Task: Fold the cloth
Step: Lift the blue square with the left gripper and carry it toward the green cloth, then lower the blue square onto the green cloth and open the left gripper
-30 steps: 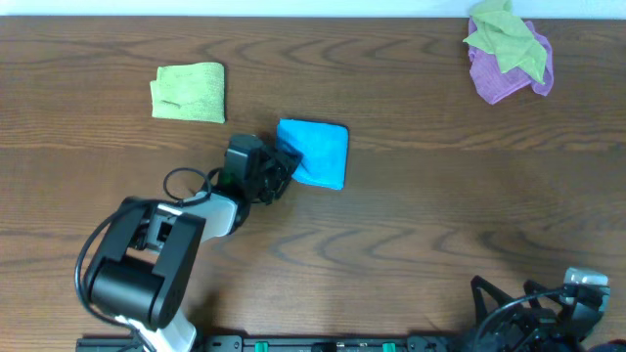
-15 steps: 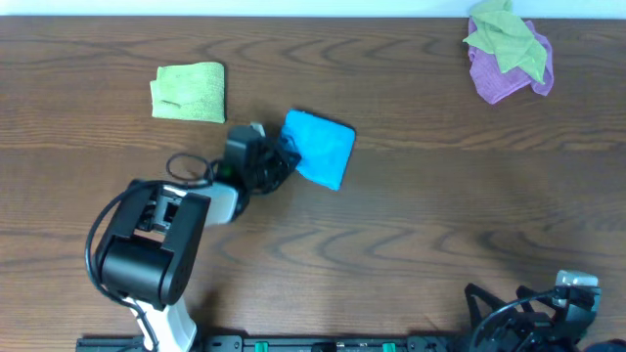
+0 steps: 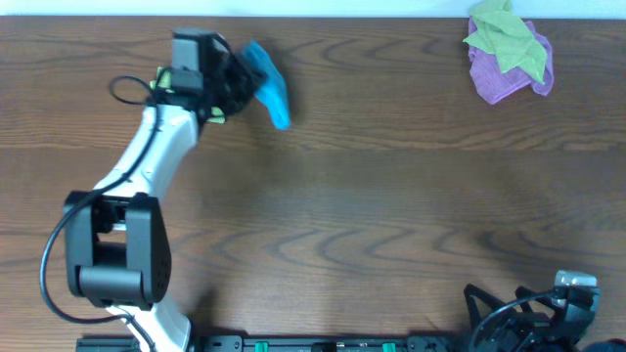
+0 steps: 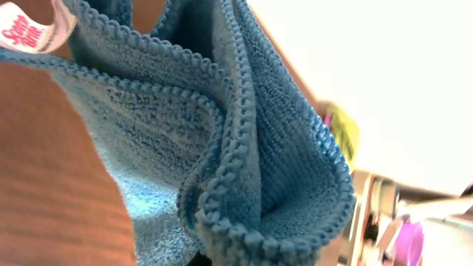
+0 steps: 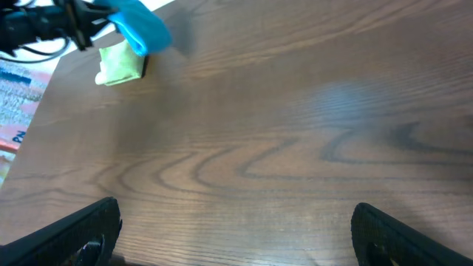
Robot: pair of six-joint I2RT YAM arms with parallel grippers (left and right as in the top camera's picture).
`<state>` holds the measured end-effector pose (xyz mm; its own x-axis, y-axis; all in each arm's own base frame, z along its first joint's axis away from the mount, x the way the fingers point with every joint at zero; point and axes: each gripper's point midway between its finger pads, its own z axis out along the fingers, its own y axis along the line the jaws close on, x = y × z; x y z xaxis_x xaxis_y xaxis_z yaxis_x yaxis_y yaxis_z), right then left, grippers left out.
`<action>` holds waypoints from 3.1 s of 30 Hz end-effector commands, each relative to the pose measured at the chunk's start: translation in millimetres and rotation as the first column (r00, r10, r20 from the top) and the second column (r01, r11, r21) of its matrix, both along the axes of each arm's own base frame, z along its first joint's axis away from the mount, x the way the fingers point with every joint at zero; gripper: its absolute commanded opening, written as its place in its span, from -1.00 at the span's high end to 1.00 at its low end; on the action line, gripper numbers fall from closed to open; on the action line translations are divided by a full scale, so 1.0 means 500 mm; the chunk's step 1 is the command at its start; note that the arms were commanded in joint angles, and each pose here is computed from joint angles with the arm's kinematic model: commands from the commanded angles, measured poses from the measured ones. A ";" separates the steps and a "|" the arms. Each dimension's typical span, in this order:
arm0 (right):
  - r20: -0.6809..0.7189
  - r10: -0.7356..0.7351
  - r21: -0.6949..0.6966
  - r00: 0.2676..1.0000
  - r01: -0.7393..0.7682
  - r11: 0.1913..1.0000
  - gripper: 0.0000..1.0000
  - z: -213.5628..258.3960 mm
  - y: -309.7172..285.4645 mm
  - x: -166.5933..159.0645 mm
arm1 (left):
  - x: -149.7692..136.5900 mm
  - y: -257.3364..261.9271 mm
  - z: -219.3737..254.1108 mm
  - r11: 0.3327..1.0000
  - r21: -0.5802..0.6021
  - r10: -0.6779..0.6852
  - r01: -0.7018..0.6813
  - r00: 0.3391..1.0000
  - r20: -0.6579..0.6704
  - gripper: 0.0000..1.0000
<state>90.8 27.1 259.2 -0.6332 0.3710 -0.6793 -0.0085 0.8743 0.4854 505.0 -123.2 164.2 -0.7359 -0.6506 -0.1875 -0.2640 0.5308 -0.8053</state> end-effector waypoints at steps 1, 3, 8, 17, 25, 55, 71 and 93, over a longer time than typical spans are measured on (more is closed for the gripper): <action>-0.006 -0.015 0.003 1.000 0.015 1.000 -0.98 -0.002 -0.003 0.000 | 0.023 0.058 0.053 0.999 0.021 0.036 -0.038 0.996 0.076 0.88; -0.006 -0.015 0.003 1.000 0.015 1.000 -0.98 -0.002 -0.003 0.000 | 0.032 0.093 0.056 0.997 0.029 0.069 -0.072 0.994 0.088 0.89; -0.008 -0.015 0.002 1.000 0.015 1.000 -0.99 -0.003 -0.003 -0.001 | 0.051 0.171 0.062 0.986 0.069 0.144 -0.154 0.981 0.132 0.88; -0.057 -0.033 -0.001 0.998 0.033 0.999 -0.99 -0.022 -0.011 -0.012 | 0.104 0.203 0.035 0.983 0.075 0.156 -0.169 0.975 0.155 0.88; -0.058 -0.051 -0.002 0.997 0.051 0.999 -0.98 -0.023 -0.015 -0.011 | 0.179 0.198 0.049 0.990 0.057 0.120 -0.132 0.975 0.185 0.89; -0.049 -0.091 0.000 0.995 0.091 0.996 -0.98 -0.020 -0.025 -0.005 | 0.070 0.297 -0.104 0.955 0.274 0.156 -0.117 0.979 -0.127 0.88; -0.044 -0.090 0.004 0.995 0.091 0.996 -0.99 -0.017 -0.024 -0.003 | -0.008 0.352 -0.159 0.909 0.413 0.173 -0.046 0.946 -0.274 0.35; 0.148 0.231 -0.228 0.962 -0.195 0.954 -0.99 0.032 0.021 0.010 | -0.169 0.363 0.134 0.874 0.484 0.107 -0.031 0.986 -0.130 -0.91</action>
<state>93.9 31.6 266.2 -0.5997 0.1891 -0.7776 -0.1628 0.9225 0.3499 433.8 64.0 184.0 -0.7382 -0.6098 -0.2885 -0.4912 0.7790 -0.3899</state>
